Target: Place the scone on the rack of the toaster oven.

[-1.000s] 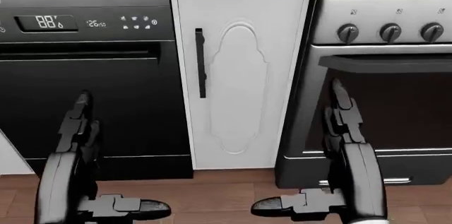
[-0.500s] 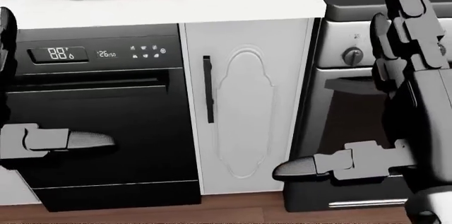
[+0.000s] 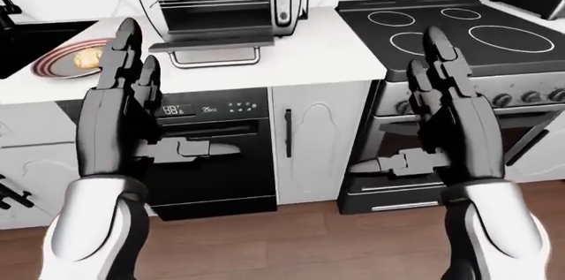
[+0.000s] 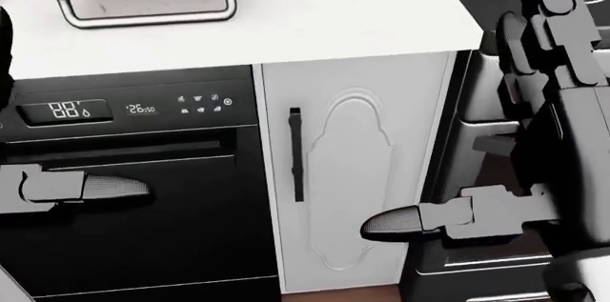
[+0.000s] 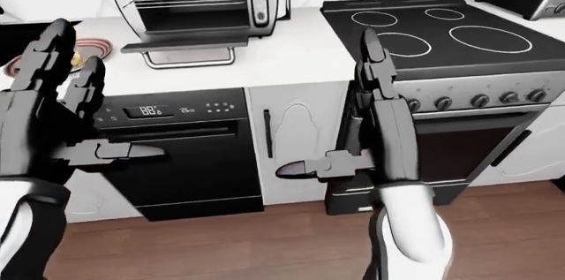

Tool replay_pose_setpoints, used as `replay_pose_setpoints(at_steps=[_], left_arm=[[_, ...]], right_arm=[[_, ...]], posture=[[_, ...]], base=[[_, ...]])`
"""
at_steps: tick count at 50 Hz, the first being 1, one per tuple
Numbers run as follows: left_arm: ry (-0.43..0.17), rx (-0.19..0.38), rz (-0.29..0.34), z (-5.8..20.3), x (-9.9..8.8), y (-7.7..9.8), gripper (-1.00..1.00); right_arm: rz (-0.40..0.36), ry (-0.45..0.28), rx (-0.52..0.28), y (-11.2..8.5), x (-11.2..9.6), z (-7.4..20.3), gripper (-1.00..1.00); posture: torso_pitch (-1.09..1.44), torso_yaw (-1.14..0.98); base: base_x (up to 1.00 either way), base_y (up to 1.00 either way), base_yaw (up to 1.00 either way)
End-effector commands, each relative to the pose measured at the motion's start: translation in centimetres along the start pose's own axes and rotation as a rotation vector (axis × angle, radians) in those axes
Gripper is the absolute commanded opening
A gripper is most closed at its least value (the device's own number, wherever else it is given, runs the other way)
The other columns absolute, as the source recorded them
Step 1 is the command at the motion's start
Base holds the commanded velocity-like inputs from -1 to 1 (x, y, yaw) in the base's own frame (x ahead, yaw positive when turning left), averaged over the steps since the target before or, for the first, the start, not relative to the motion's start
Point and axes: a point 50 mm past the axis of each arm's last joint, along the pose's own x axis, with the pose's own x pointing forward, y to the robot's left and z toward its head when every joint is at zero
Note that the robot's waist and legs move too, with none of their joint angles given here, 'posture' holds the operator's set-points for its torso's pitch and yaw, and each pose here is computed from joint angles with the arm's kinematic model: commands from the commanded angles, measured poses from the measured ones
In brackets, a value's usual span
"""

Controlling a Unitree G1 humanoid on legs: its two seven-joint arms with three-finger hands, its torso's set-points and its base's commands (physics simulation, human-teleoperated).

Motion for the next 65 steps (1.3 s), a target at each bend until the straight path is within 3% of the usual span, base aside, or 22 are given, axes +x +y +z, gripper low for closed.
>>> replay_pose_setpoints(at_steps=[1,24,26,28,49,50,65], left_arm=[[-0.08,0.01,0.022,1.2,-0.14,0.32,1.0],[-0.092,0.036,0.037,1.44,-0.3,0.74,1.0],[-0.091,0.036,0.035,1.41,-0.3,0.72,1.0],[-0.093,0.039,0.036,1.47,-0.28,0.73,1.0],[-0.093,0.047,0.025,1.66,-0.1,0.34,1.0],[-0.093,0.046,0.023,1.67,-0.08,0.31,1.0],[-0.089,0.047,0.021,1.37,-0.2,0.23,1.0]], right_arm=[[0.03,-0.088,-0.024,0.3,-0.21,1.39,1.0],[0.046,-0.106,-0.03,1.08,-0.52,2.09,1.0],[0.056,-0.121,-0.002,1.18,-0.52,2.12,1.0],[0.053,-0.12,-0.032,1.05,-0.61,2.06,1.0],[0.05,-0.113,-0.015,0.96,-0.77,1.67,1.0],[0.041,-0.1,-0.042,0.89,-0.79,1.59,1.0],[0.045,-0.111,-0.046,0.92,-0.95,1.57,1.0]], posture=[[0.0,0.0],[0.0,0.0],[0.0,0.0],[0.0,0.0],[0.0,0.0],[0.0,0.0],[0.0,0.0]], base=[[0.45,0.23,0.0],[0.1,0.04,0.0],[0.0,0.0,0.0],[0.0,0.0,0.07],[0.0,0.0,0.27],[0.0,0.02,0.0],[0.0,0.17,0.0]])
